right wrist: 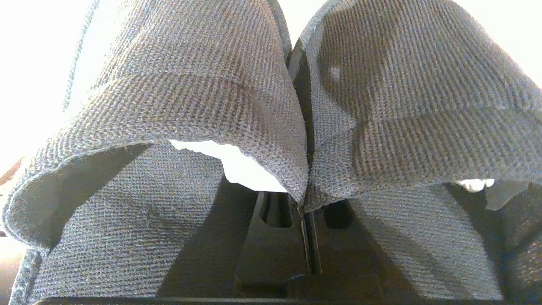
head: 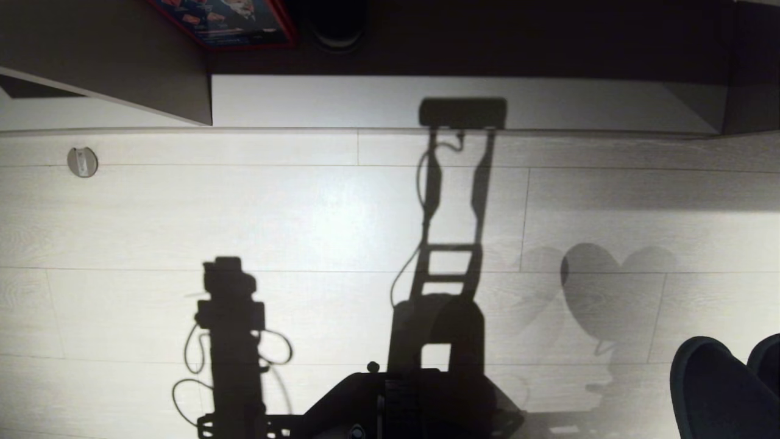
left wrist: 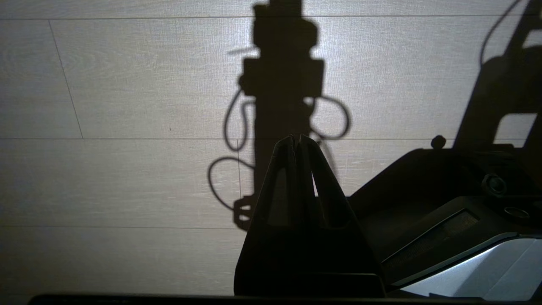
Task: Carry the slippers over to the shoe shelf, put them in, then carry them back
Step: Place the slippers on the floor
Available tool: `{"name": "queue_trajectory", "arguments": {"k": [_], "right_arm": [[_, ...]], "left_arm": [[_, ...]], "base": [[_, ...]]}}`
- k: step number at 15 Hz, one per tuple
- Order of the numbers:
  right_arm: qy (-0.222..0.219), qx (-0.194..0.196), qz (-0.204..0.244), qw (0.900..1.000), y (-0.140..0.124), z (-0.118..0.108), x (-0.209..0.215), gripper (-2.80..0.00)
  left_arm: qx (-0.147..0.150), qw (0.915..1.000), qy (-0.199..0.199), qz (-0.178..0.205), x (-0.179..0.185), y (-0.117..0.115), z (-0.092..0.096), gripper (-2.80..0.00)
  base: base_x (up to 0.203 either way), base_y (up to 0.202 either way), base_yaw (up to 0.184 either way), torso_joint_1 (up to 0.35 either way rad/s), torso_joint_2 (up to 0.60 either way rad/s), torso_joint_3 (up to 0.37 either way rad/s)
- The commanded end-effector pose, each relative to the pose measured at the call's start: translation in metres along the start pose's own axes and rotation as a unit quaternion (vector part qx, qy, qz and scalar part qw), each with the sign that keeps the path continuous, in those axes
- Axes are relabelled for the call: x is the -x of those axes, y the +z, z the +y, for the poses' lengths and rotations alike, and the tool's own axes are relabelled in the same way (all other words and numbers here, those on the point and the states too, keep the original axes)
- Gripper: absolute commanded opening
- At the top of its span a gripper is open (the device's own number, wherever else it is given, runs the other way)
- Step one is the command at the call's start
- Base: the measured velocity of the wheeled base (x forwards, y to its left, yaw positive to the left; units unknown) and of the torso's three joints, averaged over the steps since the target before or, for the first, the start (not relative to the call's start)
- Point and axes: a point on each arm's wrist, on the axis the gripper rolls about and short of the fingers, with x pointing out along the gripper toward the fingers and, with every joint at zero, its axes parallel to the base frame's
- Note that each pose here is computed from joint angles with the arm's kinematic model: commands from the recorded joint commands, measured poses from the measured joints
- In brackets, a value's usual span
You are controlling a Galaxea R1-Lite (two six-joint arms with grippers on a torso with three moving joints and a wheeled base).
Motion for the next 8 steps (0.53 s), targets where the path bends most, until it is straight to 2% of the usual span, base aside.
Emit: {"name": "queue_trajectory", "arguments": {"k": [1,8], "right_arm": [[-0.001,-0.005,0.002,1.000,-0.0001,-0.0001,-0.0002,-2.80],[-0.002,-0.009,0.003,1.000,-0.0004,0.0000,-0.0002,-2.80]], "left_arm": [[0.000,1.0000,0.000,0.001,-0.0001,-0.0002,0.0000,-2.80],[0.000,1.0000,0.000,0.000,0.0000,0.0002,0.0000,-2.80]], "base": [[0.000,0.000,0.000,0.000,0.00,0.000],[0.000,0.000,0.000,0.000,0.00,0.000]]}}
